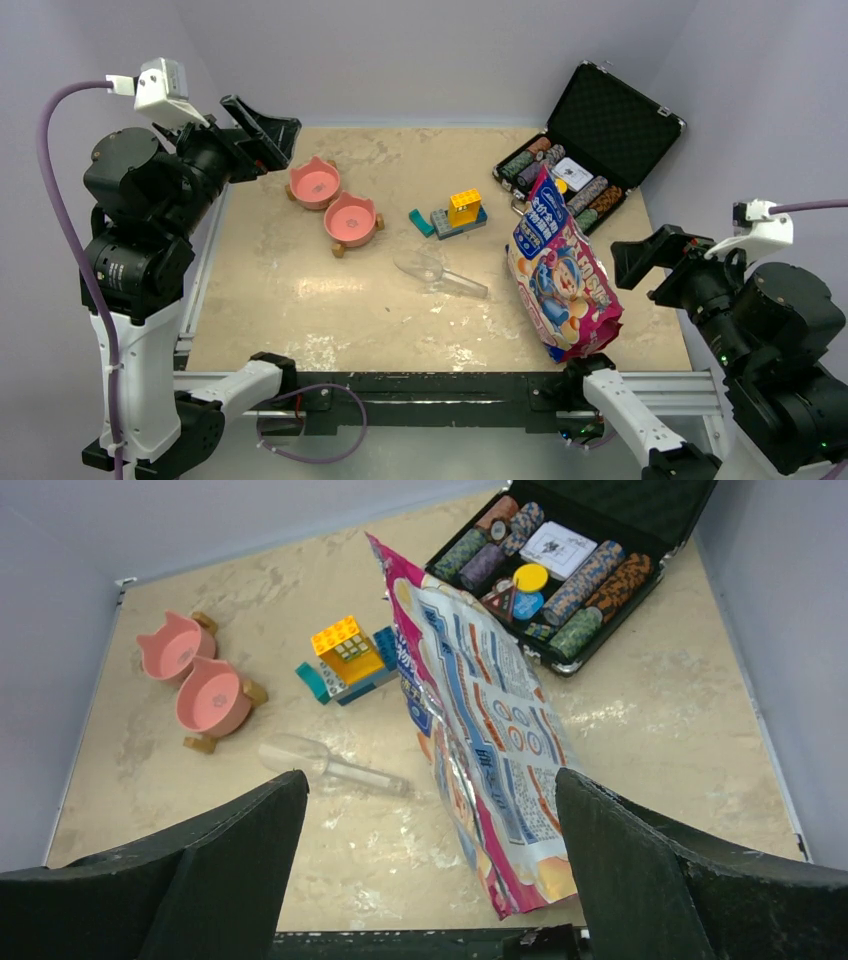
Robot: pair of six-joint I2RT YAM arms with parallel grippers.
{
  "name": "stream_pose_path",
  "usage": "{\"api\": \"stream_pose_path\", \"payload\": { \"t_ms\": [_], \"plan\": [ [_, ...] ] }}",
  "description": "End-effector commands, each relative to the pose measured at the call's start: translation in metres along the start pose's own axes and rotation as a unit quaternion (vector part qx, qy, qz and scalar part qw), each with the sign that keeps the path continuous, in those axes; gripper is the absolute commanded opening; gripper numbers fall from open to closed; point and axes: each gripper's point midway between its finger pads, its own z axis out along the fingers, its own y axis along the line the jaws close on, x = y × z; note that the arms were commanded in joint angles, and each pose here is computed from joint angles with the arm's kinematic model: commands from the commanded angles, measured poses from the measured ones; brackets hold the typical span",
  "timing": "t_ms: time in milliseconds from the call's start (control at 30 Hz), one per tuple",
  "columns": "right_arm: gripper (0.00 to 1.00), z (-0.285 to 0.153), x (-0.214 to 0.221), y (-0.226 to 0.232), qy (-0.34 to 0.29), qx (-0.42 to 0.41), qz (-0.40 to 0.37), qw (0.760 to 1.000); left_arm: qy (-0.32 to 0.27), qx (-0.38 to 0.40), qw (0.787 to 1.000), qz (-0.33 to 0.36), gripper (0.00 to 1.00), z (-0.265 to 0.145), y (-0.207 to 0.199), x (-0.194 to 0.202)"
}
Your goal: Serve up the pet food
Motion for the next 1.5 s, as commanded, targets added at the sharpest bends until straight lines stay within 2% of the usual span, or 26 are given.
{"api": "stream_pose_path", "payload": {
  "t_ms": [0, 133, 300, 367, 433, 467, 600, 700, 833, 933, 1000, 1067, 1100, 1300, 1467],
  "plan": [
    [0.99, 0.023, 0.012, 0.014, 0.046, -0.020, 0.014, 0.999, 0.013, 0.040, 0.999, -0.015, 0.99, -0.002, -0.017, 0.001],
    [0.99, 0.049, 0.024, 0.016, 0.094, 0.000, 0.025, 0.995, 0.049, 0.061, 0.996, -0.039, 0.96, 0.003, -0.024, 0.019],
    [0.99, 0.085, 0.037, 0.005, 0.125, 0.043, 0.020, 0.991, 0.111, 0.098, 0.986, -0.082, 0.93, 0.010, -0.035, 0.051],
    [0.99, 0.097, 0.040, 0.000, 0.131, 0.056, 0.020, 0.990, 0.146, 0.120, 0.976, -0.107, 0.92, 0.012, -0.042, 0.068],
    [0.99, 0.106, 0.046, -0.005, 0.141, 0.063, 0.020, 0.988, 0.183, 0.131, 0.965, -0.133, 0.83, 0.013, -0.046, 0.085],
    [0.97, 0.109, 0.048, -0.006, 0.144, 0.065, 0.015, 0.987, 0.203, 0.127, 0.960, -0.144, 0.81, 0.013, -0.045, 0.095],
    [0.93, 0.122, 0.073, -0.007, 0.171, 0.048, -0.001, 0.984, 0.271, 0.131, 0.935, -0.187, 0.81, 0.008, -0.046, 0.127],
    [0.77, 0.133, 0.097, -0.003, 0.210, 0.019, -0.018, 0.977, 0.303, 0.139, 0.920, -0.206, 0.81, -0.001, -0.047, 0.143],
    [0.68, 0.136, 0.111, 0.006, 0.222, -0.019, -0.024, 0.975, 0.328, 0.145, 0.905, -0.228, 0.81, -0.010, -0.049, 0.159],
    [0.55, 0.140, 0.119, 0.006, 0.235, -0.023, -0.027, 0.971, 0.345, 0.156, 0.891, -0.252, 0.80, -0.012, -0.055, 0.172],
    [0.37, 0.143, 0.123, 0.010, 0.245, -0.035, -0.027, 0.969, 0.352, 0.163, 0.882, -0.267, 0.79, -0.011, -0.061, 0.182],
    [0.10, 0.146, 0.126, 0.021, 0.257, -0.054, -0.023, 0.965, 0.362, 0.172, 0.874, -0.275, 0.79, -0.011, -0.068, 0.190],
    [0.00, 0.147, 0.125, 0.030, 0.261, -0.066, -0.020, 0.963, 0.367, 0.177, 0.871, -0.275, 0.79, -0.011, -0.072, 0.194],
    [0.00, 0.138, 0.098, 0.124, 0.256, -0.227, 0.075, 0.937, 0.391, 0.192, 0.859, -0.269, 0.76, -0.001, -0.094, 0.206],
    [0.00, 0.147, 0.087, 0.148, 0.253, -0.256, 0.114, 0.926, 0.411, 0.207, 0.846, -0.269, 0.71, 0.002, -0.116, 0.208]
  ]
}}
